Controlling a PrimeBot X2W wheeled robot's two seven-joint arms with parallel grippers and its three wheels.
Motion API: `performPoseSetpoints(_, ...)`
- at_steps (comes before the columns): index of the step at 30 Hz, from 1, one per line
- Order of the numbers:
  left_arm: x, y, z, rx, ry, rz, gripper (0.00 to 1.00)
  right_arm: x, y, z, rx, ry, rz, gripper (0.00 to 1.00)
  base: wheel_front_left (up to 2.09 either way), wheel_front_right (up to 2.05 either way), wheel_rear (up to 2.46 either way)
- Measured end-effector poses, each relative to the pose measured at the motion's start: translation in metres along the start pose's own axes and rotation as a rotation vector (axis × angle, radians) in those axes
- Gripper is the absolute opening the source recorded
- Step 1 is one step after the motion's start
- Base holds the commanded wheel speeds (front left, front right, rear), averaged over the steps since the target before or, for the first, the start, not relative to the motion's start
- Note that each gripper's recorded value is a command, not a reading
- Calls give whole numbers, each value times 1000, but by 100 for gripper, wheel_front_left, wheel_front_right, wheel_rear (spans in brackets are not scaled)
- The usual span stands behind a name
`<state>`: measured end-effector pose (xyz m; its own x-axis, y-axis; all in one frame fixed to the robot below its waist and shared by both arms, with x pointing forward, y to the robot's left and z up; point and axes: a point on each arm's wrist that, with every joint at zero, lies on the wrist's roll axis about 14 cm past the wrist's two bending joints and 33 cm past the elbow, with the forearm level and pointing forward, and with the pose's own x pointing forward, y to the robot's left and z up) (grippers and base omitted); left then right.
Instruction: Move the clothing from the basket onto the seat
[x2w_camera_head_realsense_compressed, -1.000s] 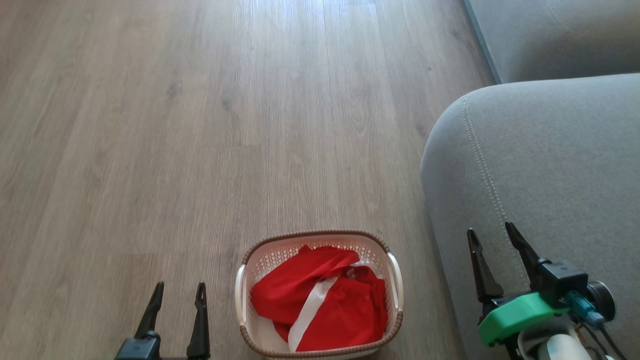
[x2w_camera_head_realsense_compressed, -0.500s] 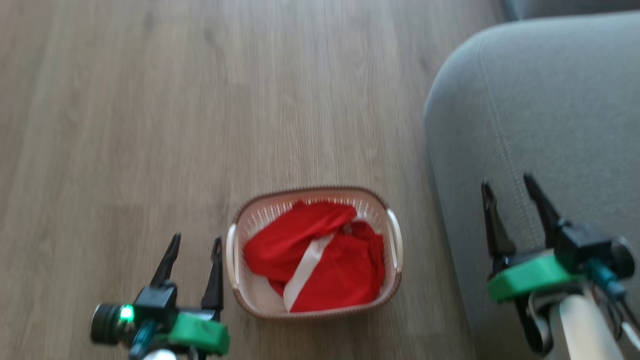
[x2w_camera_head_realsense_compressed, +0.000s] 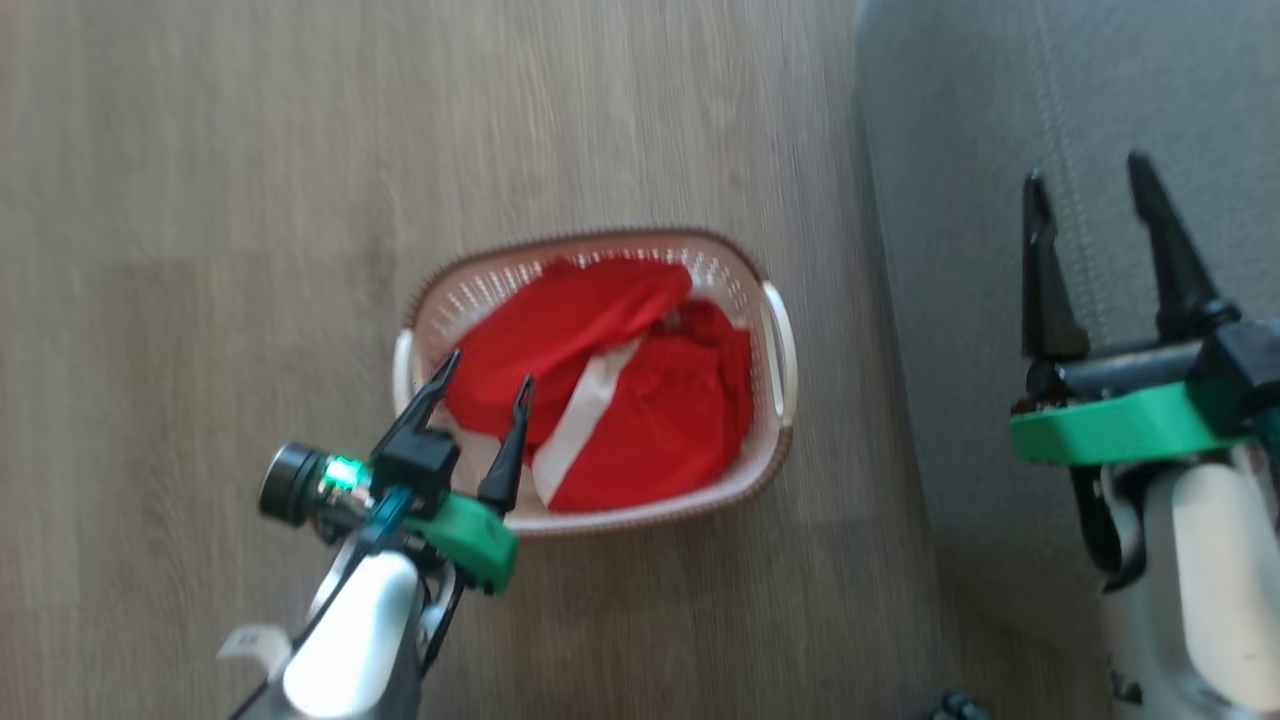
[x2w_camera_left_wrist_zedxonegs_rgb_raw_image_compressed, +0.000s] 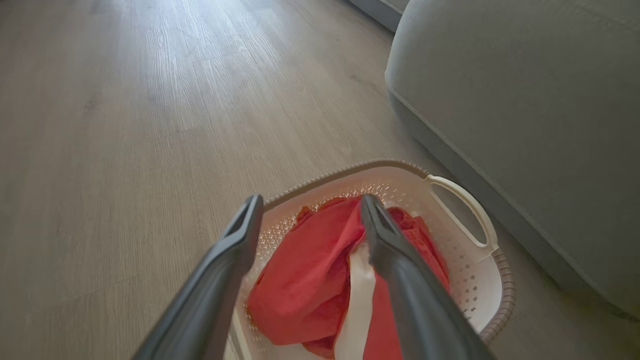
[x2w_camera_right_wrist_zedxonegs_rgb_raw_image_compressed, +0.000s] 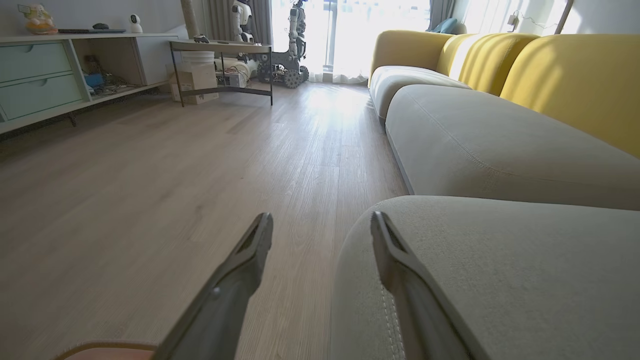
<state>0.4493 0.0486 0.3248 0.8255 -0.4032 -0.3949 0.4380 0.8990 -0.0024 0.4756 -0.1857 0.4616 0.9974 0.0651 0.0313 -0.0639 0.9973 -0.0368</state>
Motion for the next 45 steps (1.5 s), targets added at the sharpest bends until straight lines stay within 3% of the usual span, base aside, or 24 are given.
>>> performPoseSetpoints(17, 70, -18, -118, 107, 343, -189, 100, 31, -8, -43, -13, 23, -3, 100, 0, 0, 0)
performPoseSetpoints(35, 104, -2, -177, 177, 504, -173, 100, 36, -14, -70, -27, 58, -6, 100, 0, 0, 0)
performPoseSetpoints(38, 109, -3, -175, 182, 498, -177, 11, 36, -14, -72, -29, 63, -5, 100, 0, 0, 0)
performPoseSetpoints(39, 110, -5, -174, 181, 497, -182, 0, 36, -14, -71, -29, 62, -5, 100, 0, 0, 0)
performPoseSetpoints(45, 108, -7, -162, 176, 478, -195, 0, 36, -13, -61, -24, 42, -3, 100, 0, 0, 0)
